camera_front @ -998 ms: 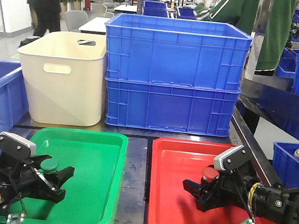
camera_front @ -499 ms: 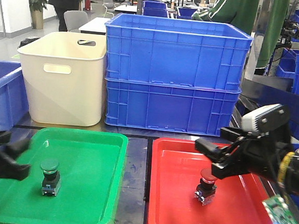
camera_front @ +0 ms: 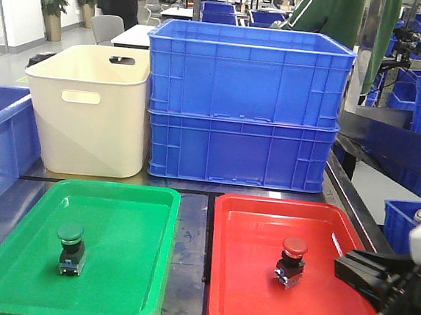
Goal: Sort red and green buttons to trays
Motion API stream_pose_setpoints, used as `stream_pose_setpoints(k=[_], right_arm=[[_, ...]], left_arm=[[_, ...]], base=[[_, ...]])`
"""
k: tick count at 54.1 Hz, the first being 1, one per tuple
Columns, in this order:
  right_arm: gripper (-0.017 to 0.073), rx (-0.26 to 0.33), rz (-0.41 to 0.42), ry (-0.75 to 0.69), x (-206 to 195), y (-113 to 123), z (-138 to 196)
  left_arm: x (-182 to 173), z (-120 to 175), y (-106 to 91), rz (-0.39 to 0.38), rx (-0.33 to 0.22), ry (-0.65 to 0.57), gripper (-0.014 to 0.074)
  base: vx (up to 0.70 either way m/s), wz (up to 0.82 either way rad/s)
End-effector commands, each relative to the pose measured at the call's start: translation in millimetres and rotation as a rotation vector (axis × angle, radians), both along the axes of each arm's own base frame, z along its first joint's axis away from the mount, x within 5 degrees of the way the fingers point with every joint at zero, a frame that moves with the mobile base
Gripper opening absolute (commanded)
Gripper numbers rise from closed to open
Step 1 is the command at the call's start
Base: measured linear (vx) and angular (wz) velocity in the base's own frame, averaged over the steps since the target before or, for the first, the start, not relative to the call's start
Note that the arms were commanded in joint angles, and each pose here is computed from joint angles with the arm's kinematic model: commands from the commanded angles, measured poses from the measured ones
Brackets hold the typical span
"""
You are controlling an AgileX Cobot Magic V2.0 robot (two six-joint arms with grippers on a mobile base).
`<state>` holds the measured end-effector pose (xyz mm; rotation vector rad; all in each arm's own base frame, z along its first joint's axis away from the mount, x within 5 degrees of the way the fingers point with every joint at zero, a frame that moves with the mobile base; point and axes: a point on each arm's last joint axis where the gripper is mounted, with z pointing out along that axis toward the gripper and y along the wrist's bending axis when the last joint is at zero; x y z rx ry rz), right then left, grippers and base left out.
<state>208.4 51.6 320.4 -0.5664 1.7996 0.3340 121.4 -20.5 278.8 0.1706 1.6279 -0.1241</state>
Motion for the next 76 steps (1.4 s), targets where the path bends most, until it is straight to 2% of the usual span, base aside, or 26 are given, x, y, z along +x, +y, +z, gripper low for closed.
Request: stream_pose_setpoints(k=[1, 21, 29, 33, 37, 42, 45, 47, 51, 56, 76], right_arm=[[-0.0010, 0.026, -0.034, -0.065, -9, -3, 15], [-0.0010, 0.028, -0.035, -0.077, -12, -3, 17], [-0.0010, 0.028, -0.035, -0.077, -12, -3, 17], [-0.0010, 0.029, -0.034, -0.077, -12, -3, 17], [-0.0010, 0.028, -0.034, -0.077, -12, -3, 17], [-0.0010, 0.028, -0.034, -0.077, -12, -3, 17], [-0.0010, 0.028, -0.035, -0.077, -12, -3, 17], [-0.0010, 0.028, -0.035, -0.077, -12, -3, 17], [-0.0010, 0.028, -0.035, -0.077, -12, -3, 17], [-0.0010, 0.027, -0.035, -0.077, -12, -3, 17], [-0.0010, 0.026, -0.034, -0.077, -12, -3, 17]], left_arm=[[-11, 12, -1.9, -0.034, -0.044, -0.112, -0.0006], [-22, 10, 0.2, -0.026, -0.045, -0.143, -0.0006], [-23, 5, 4.4, 0.021, -0.088, -0.102, -0.0006], [-30, -7, 7.8, 0.049, -0.062, -0.077, -0.0006], [-41, -31, 10.0, 0.057, -0.009, -0.073, -0.0006], [-56, -56, 12.1, 0.060, 0.010, -0.128, -0.0006], [-62, -67, 13.0, 0.062, 0.000, -0.151, -0.0006], [-66, -71, 14.0, 0.067, 0.019, -0.103, -0.0006], [-67, -76, 14.2, 0.067, 0.035, -0.065, -0.0006], [-67, -79, 14.0, 0.065, 0.022, -0.013, -0.0006], [-67, -80, 14.0, 0.065, 0.023, -0.009, -0.0006]], base=[[0.00, 0.00], [0.00, 0.00], [0.00, 0.00], [0.00, 0.00], [0.00, 0.00], [0.00, 0.00], [0.00, 0.00], [0.00, 0.00], [0.00, 0.00], [0.00, 0.00], [0.00, 0.00]])
